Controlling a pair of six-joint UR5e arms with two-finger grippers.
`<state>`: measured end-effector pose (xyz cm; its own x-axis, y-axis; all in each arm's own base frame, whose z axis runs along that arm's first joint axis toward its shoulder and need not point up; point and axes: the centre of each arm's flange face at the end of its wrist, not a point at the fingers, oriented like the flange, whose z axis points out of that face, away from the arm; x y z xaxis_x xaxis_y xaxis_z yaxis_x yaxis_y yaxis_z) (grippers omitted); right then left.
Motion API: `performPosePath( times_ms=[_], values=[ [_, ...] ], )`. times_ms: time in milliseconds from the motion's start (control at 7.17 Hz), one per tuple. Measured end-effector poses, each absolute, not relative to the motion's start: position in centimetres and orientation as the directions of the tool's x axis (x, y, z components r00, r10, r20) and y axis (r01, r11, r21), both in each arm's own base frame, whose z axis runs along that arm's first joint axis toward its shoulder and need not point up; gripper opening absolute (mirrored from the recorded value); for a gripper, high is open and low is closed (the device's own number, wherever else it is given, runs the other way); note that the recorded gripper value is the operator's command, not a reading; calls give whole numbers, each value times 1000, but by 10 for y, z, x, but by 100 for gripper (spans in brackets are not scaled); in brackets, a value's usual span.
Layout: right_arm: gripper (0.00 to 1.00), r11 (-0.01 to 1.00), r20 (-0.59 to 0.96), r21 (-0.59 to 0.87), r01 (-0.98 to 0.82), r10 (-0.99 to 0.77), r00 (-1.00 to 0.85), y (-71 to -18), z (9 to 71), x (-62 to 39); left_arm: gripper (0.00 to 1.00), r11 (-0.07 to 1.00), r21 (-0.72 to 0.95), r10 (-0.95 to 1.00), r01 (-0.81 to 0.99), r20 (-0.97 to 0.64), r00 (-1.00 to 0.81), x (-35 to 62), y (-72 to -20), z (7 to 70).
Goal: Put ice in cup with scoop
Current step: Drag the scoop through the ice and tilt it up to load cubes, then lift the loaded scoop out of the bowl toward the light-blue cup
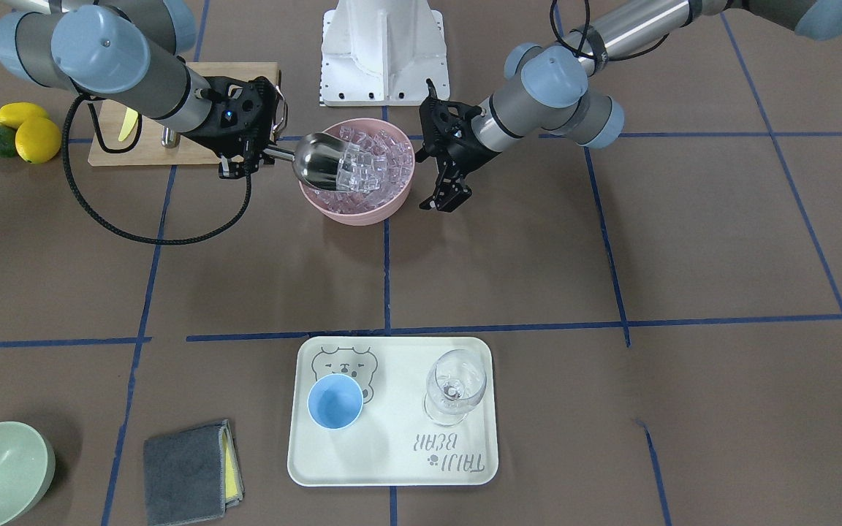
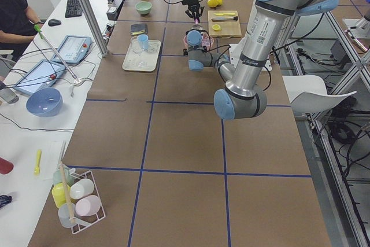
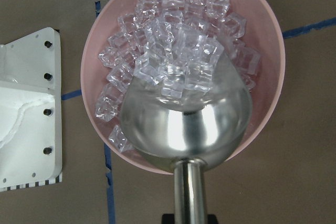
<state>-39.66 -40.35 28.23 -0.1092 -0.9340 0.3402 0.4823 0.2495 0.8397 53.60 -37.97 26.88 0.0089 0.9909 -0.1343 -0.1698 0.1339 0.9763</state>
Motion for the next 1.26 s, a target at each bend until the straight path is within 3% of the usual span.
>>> performPosePath(
  times_ms=[1256],
  values=[
    [0, 321, 383, 876, 359, -917, -114, -418, 299, -379, 100, 135, 976, 990, -169, -138, -10, 531, -381, 268]
  ],
)
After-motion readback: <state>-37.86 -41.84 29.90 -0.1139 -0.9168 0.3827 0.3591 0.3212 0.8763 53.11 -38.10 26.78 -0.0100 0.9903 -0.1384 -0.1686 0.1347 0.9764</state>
